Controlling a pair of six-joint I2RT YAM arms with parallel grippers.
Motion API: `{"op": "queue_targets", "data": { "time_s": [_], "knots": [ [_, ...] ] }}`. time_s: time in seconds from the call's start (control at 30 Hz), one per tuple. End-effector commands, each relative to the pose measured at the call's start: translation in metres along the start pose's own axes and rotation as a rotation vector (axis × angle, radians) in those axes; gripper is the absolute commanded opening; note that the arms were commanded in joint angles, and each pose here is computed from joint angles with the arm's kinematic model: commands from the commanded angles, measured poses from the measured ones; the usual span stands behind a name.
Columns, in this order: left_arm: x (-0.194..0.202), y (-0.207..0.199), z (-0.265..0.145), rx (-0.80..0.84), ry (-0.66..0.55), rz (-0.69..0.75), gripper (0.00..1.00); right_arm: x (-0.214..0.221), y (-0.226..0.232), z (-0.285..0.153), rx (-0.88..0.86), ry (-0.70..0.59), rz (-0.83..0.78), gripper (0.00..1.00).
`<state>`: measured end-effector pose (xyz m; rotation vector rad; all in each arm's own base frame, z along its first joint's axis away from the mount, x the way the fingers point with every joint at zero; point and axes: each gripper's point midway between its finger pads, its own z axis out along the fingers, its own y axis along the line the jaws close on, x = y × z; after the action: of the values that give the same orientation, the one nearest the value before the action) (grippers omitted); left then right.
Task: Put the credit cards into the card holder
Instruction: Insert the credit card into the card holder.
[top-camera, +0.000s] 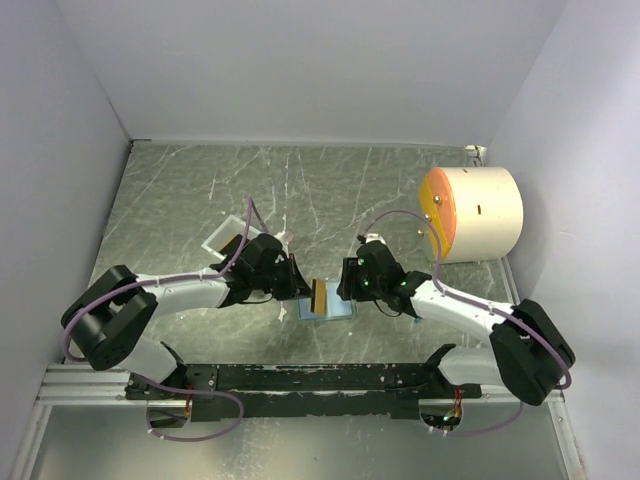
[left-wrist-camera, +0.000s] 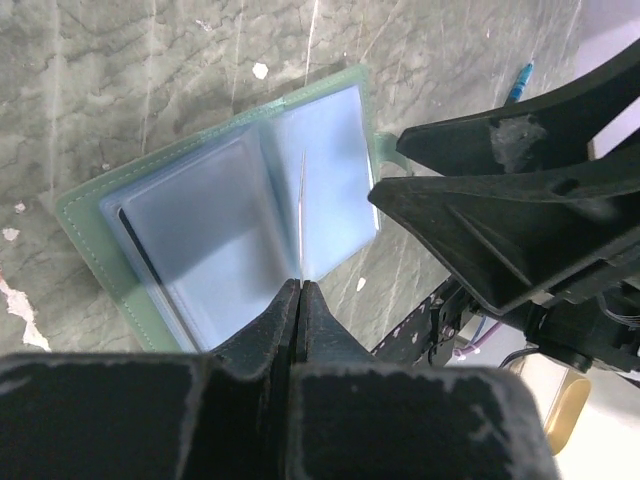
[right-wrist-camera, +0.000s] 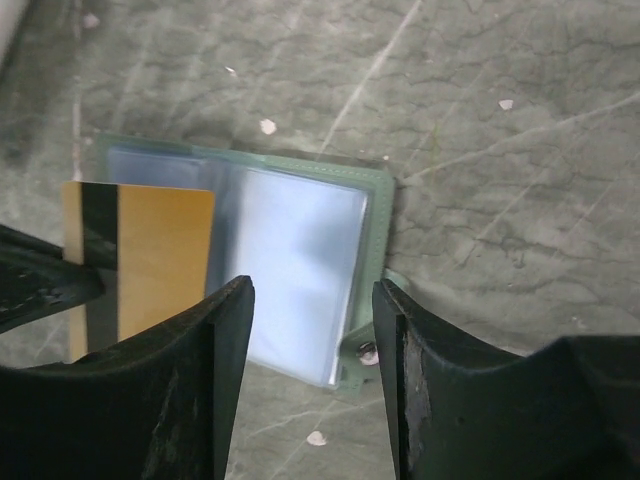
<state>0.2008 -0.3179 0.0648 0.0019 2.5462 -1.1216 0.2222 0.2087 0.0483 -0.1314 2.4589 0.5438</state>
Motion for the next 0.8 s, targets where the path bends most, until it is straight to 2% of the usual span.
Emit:
{"op": "queue_targets", "data": {
  "time_s": [0.0, 0.17, 0.33, 0.53, 0.77],
  "knots": [
    [0.002, -0.006, 0.006, 0.03, -0.001, -0.029, 0.07, 0.0, -0.007, 0.009, 0.025, 0.016, -0.03, 0.52],
    [0.002, -0.005, 0.01, 0.017, 0.002, -0.055, 0.07, 0.006, -0.011, 0.017, 0.026, 0.048, -0.032, 0.52],
    [0.002, -0.002, 0.013, -0.009, -0.002, -0.061, 0.07, 0.018, -0.009, 0.017, -0.011, 0.073, -0.012, 0.42],
    [0.004, 0.0, 0.013, -0.014, 0.003, -0.054, 0.07, 0.033, -0.01, 0.012, -0.038, 0.09, 0.019, 0.36],
    [0.007, 0.009, 0.014, -0.053, 0.014, -0.051, 0.07, 0.041, -0.016, 0.014, -0.021, 0.101, 0.023, 0.35]
  ]
}}
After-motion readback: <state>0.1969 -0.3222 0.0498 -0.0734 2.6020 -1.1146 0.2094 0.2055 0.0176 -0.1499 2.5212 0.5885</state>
